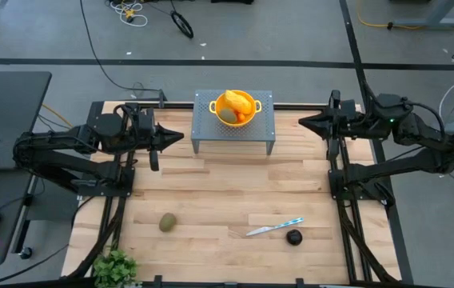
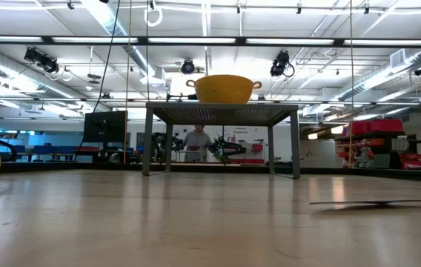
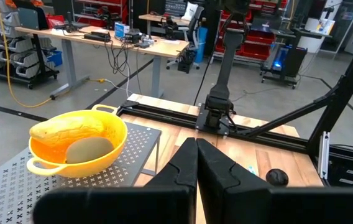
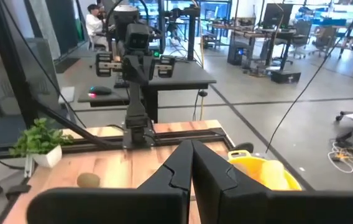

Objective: Pick & Place Fruit
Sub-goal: Put the brown kiwi into the yellow strainer bowl on the shelf

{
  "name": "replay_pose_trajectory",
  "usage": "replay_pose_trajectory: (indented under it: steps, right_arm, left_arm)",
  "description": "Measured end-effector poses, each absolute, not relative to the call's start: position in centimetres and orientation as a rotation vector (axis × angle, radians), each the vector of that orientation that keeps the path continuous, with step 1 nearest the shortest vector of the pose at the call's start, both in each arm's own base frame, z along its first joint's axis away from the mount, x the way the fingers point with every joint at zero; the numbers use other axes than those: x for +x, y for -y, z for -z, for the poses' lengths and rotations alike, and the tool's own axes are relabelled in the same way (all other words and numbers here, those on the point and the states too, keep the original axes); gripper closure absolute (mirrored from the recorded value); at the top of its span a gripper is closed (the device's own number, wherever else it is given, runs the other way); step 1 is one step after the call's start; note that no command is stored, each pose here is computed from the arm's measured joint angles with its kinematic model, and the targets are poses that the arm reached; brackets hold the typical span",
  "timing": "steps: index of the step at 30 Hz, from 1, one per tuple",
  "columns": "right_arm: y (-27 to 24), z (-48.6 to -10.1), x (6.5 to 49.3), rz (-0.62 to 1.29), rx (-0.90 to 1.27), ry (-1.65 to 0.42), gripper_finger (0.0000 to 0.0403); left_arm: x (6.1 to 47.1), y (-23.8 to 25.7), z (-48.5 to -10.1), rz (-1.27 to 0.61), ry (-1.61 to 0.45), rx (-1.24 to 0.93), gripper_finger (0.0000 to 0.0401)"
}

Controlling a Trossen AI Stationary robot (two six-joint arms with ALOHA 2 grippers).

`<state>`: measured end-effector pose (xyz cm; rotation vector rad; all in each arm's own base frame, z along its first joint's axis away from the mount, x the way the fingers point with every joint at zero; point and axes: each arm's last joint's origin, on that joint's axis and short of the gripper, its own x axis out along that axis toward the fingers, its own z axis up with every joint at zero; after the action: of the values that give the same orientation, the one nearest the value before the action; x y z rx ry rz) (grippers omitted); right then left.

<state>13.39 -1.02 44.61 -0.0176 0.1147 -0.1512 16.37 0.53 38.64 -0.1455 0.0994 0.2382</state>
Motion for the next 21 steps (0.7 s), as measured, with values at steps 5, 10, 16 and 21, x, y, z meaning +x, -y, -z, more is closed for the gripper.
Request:
replay_pose_trajectory:
  steps: [5, 10, 16, 21]
  right_arm:
    - [1.0, -44.6, 13.4, 0.151, -0.029, -0.116, 0.0385]
    - [1.0, -44.5, 13.4, 0.150, -0.029, -0.129, 0.0385]
    - [1.0, -44.1, 13.3, 0.145, -0.048, -0.168, 0.0385]
    - [1.0, -43.9, 13.3, 0.145, -0.050, -0.192, 0.0385]
  left_arm:
    - [16.4, -0.5, -38.6, -0.219, -0.101, -0.147, 0.0396]
    - [16.4, -0.5, -38.6, -0.212, -0.105, -0.147, 0.0396]
    - [16.5, -0.3, -38.5, -0.160, -0.120, -0.146, 0.0396]
    - [17.7, -0.1, -37.0, -0.109, -0.248, -0.197, 0.0396]
